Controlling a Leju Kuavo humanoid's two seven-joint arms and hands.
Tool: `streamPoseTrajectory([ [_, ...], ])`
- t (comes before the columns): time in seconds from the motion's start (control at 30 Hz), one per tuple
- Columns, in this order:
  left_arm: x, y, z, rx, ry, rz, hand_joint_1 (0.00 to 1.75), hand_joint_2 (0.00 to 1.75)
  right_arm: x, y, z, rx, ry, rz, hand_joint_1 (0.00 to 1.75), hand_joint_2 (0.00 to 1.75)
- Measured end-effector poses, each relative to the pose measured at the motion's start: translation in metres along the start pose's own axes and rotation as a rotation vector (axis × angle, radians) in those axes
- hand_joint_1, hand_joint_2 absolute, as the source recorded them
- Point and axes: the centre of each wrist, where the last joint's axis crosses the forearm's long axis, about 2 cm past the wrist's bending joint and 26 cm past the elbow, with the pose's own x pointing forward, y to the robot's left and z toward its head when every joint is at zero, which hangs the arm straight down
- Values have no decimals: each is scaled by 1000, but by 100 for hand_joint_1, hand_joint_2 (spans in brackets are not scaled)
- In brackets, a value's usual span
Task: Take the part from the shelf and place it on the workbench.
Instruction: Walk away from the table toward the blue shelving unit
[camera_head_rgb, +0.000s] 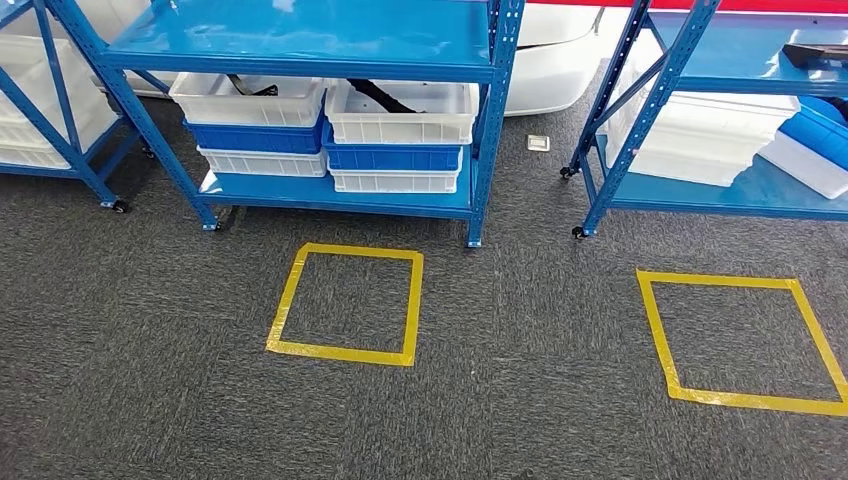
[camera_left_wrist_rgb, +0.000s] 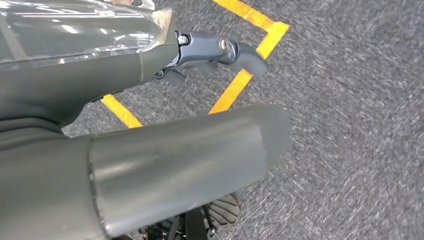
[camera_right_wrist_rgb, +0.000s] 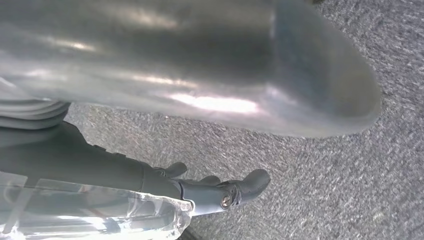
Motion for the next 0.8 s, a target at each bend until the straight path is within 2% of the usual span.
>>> streamPoseTrajectory([
  [0.8,1,-1,0,-14,-9,10,0,0,-5,-2,0,-21,4,7,0,0],
])
